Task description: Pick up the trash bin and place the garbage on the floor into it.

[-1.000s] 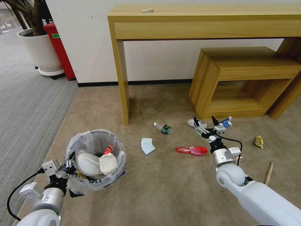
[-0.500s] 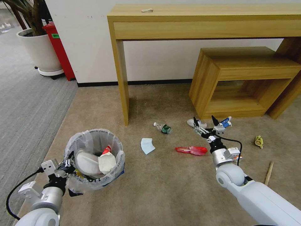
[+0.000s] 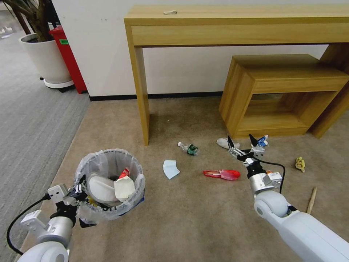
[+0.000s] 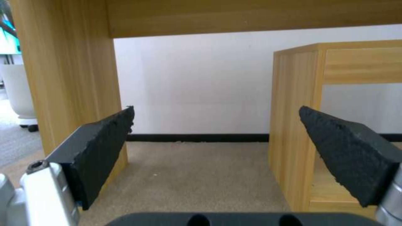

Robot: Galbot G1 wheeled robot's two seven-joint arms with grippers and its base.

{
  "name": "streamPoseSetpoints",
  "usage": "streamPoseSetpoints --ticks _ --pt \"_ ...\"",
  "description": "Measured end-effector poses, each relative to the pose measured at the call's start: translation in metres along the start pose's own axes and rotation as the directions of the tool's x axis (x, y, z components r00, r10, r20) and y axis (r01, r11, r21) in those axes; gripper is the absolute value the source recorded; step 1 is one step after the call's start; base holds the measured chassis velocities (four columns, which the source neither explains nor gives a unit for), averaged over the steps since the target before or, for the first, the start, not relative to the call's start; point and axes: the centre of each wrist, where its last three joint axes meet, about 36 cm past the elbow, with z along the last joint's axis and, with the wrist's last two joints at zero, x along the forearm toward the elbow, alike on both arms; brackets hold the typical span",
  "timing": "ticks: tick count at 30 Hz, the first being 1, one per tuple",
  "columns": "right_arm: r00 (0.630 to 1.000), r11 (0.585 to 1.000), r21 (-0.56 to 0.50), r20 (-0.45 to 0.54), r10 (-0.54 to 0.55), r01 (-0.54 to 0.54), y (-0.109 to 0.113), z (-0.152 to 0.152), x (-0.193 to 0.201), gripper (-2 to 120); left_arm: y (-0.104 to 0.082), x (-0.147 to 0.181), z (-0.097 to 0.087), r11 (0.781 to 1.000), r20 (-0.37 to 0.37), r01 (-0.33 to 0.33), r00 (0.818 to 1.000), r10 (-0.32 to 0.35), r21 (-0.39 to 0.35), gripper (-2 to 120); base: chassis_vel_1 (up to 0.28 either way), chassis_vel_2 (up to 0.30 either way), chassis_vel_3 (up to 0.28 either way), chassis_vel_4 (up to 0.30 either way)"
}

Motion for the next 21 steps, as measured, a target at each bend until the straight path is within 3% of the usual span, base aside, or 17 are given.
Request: streamPoseSetpoints --ticks 21 --pt "0.999 1.000 0.010 0.023 -0.030 0.030 0.0030 0.0034 0.0020 100 0.0011 -0.0010 0.0012 1.000 0.010 0.003 1.000 -0.003 0.002 3 -0.101 0.094 0.098 -0.098"
